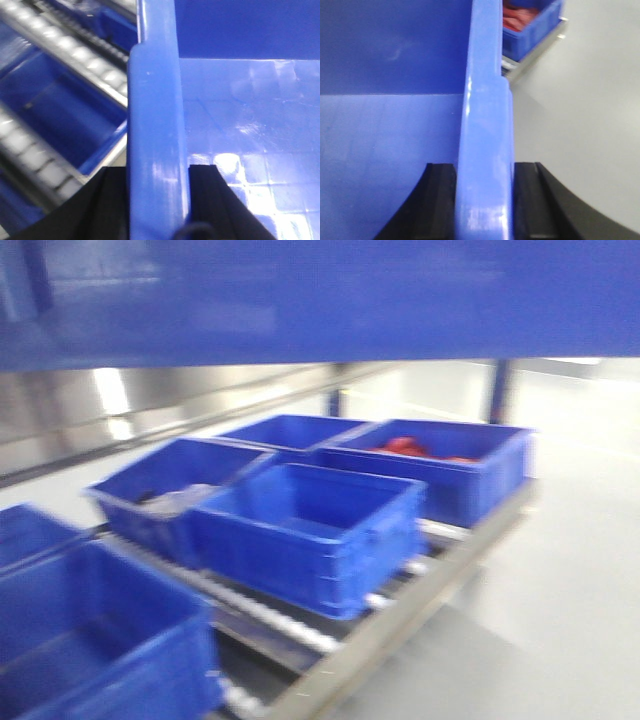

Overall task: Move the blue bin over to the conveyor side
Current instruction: 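Carry the blue bin with both grippers while backing away from the shelf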

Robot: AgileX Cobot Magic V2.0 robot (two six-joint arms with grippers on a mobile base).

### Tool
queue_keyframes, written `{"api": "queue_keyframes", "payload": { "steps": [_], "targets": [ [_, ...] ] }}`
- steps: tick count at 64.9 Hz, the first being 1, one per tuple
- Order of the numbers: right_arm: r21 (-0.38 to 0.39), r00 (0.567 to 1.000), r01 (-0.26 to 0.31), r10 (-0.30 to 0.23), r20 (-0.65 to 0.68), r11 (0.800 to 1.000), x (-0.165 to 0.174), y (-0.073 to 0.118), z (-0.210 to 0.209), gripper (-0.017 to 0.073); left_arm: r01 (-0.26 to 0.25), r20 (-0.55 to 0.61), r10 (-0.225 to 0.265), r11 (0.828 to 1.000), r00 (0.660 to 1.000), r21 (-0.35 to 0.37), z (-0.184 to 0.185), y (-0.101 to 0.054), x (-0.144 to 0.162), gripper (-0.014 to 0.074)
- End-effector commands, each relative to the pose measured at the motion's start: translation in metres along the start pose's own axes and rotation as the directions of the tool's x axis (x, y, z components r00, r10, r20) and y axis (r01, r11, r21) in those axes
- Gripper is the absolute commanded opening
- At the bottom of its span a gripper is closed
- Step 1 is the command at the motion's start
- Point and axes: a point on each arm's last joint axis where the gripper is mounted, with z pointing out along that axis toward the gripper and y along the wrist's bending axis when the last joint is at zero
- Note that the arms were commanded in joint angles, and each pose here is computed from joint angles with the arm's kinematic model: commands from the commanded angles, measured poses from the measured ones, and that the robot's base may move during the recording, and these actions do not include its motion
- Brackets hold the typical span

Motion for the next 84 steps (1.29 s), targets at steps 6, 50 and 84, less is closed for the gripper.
{"api": "queue_keyframes", "payload": {
  "steps": [6,50,84],
  "targets": [
    [0.024,0.99,0.027,-0.03,0.136,0.999,-0.0108,-0.002,-0.0128,-0.0088,-0.009,0.111,0.007,1.0,0.994,0.009,-0.0128,0.002,-0.0071,-0.0019],
    [0.024,0.99,0.027,-0.03,0.136,0.999,-0.0108,-0.002,-0.0128,-0.0088,-0.009,0.111,0.007,1.0,0.994,0.009,-0.0128,0.002,-0.0071,-0.0019],
    [0.024,0.99,0.027,-0.03,0.136,0.999,-0.0108,-0.002,-0.0128,-0.0088,-0.009,0.111,0.007,1.0,0.994,0.009,-0.0128,0.002,-0.0071,-0.0019]
  ]
}}
